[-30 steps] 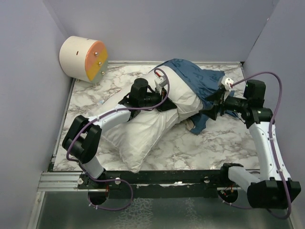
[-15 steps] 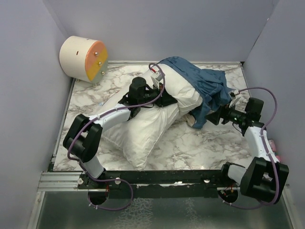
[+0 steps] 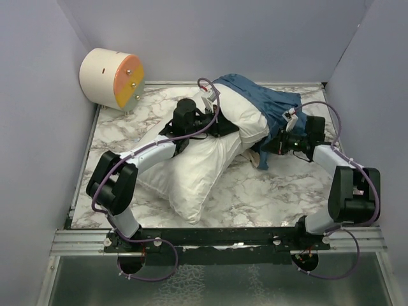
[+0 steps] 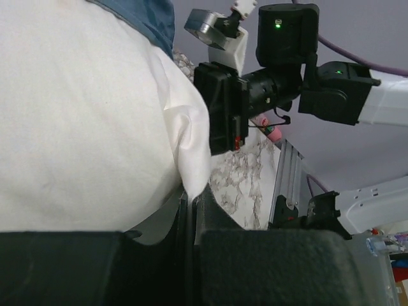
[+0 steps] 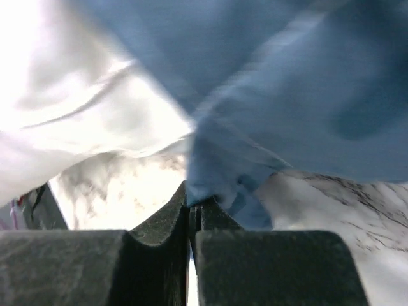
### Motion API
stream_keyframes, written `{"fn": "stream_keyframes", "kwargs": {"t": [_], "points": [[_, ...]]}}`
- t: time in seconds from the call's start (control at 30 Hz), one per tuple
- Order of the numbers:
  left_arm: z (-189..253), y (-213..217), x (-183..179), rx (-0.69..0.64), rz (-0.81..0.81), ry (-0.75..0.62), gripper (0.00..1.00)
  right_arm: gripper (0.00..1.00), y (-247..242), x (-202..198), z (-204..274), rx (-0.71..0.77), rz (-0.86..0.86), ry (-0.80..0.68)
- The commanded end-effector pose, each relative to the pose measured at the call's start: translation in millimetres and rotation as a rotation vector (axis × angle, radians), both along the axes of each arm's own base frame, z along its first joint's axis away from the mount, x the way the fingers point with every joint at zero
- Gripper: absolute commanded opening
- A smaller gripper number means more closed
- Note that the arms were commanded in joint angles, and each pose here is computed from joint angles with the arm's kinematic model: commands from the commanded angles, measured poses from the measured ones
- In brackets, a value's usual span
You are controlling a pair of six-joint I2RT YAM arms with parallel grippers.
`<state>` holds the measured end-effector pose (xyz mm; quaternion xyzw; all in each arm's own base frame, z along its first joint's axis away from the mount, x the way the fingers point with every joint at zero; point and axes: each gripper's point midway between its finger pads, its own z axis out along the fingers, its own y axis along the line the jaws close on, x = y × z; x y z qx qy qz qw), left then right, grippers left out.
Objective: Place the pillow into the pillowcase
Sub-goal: Stuff the pillow into the pillowcase.
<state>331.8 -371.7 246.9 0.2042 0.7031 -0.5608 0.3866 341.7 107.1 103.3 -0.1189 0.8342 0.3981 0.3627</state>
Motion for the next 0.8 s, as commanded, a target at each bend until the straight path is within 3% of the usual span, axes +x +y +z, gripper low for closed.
{"fn": "stream_keyframes", "kwargs": {"t": [0.0, 0.17, 0.3, 0.5, 0.6, 0.73, 0.77], "points": [[63.3, -2.7, 32.7, -0.11, 0.114, -0.121, 0.0, 0.01, 31.9, -30.1, 98.1, 0.113, 0.284, -0.251], [83.2, 0.1, 66.6, -0.122, 0.257, -0.152, 0.0, 0.01, 53.3, -72.6, 237.5, 0.171, 0.489, -0.593], [98.8, -1.2, 80.9, -0.156, 0.304, -0.156, 0.0, 0.01, 55.3, -61.7, 295.3, 0.181, 0.501, -0.634], [119.7, -12.7, 64.0, -0.181, 0.204, -0.169, 0.0, 0.01, 52.3, -14.6, 344.9, 0.167, 0.408, -0.678], [99.4, -14.2, 61.6, -0.12, 0.183, -0.151, 0.0, 0.01, 57.8, 16.3, 323.3, 0.178, 0.35, -0.584], [41.1, -12.9, 69.8, 0.021, 0.184, -0.095, 0.0, 0.01, 63.4, 62.9, 230.8, 0.102, 0.283, -0.371], [26.2, -10.0, 74.4, 0.06, 0.194, -0.079, 0.07, 0.02, 64.3, 68.6, 210.4, 0.074, 0.278, -0.336]]}}
